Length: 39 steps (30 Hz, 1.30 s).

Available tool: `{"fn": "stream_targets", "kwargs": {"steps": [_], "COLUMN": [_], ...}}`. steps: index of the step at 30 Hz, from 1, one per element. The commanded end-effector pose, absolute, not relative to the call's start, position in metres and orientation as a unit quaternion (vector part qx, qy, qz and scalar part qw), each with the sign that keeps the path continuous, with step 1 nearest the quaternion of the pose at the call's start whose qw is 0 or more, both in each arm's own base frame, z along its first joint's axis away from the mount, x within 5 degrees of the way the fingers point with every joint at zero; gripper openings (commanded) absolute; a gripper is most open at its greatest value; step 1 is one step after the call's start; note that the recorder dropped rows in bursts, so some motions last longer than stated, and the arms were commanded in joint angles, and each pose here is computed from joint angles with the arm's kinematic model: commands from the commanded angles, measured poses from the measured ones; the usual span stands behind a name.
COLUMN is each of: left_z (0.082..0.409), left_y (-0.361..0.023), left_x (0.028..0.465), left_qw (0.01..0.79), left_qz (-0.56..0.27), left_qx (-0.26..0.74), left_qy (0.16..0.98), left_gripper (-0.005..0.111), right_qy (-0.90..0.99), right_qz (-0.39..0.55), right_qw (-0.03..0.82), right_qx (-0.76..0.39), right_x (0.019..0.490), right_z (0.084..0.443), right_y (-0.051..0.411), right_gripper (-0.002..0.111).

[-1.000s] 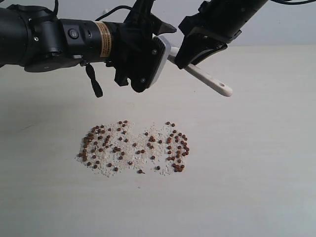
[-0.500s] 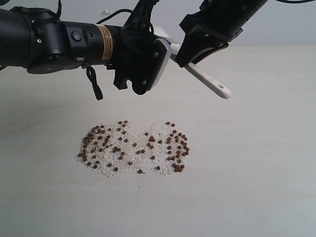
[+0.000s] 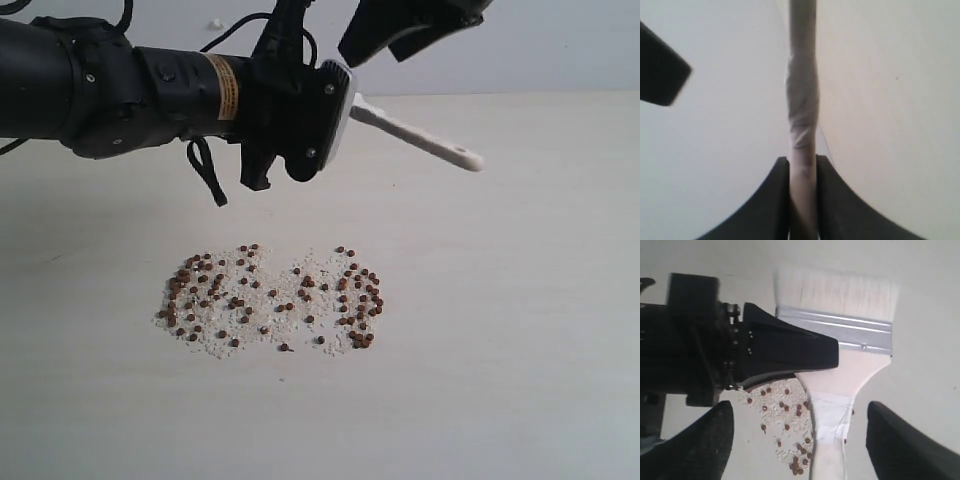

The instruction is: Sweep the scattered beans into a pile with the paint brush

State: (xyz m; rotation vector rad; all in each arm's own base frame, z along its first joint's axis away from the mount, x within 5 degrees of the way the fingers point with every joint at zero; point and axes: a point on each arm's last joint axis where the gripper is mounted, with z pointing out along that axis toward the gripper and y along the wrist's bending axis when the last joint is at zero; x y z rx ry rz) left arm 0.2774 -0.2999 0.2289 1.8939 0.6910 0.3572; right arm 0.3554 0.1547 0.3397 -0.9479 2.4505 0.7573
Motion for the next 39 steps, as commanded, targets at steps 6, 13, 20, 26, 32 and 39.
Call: {"fn": "stream_targets", "kwargs": {"steps": [6, 13, 20, 26, 32, 39], "left_z": [0.233, 0.232, 0.231, 0.245, 0.237, 0.203], "left_y": [-0.287, -0.260, -0.237, -0.201, -0.172, -0.174], "left_x": [0.291, 0.316, 0.330, 0.323, 0.328, 0.330], "left_qw": [0.544, 0.546, 0.542, 0.514, 0.494, 0.447], "left_qz": [0.057, -0.024, -0.129, -0.381, -0.444, -0.456], "left_qx": [0.694, 0.564, 0.475, 0.482, 0.492, 0.509], "left_qy": [0.468, 0.619, 0.681, 0.598, 0.563, 0.577], "left_gripper": [0.000, 0.000, 0.000, 0.000, 0.000, 0.000], "right_qy": [0.851, 0.838, 0.840, 0.836, 0.765, 0.700], "right_qz": [0.225, 0.213, 0.186, 0.163, 0.261, 0.325], "right_qw": [0.329, 0.361, 0.374, 0.395, 0.428, 0.450], "right_qx": [-0.341, -0.350, -0.346, -0.344, -0.405, -0.450], "right_x": [0.325, 0.314, 0.321, 0.332, 0.325, 0.322], "right_z": [0.410, 0.425, 0.417, 0.390, 0.380, 0.375], "right_y": [0.127, 0.124, 0.121, 0.120, 0.139, 0.151], "right_gripper": [0.069, 0.069, 0.069, 0.069, 0.069, 0.069]}}
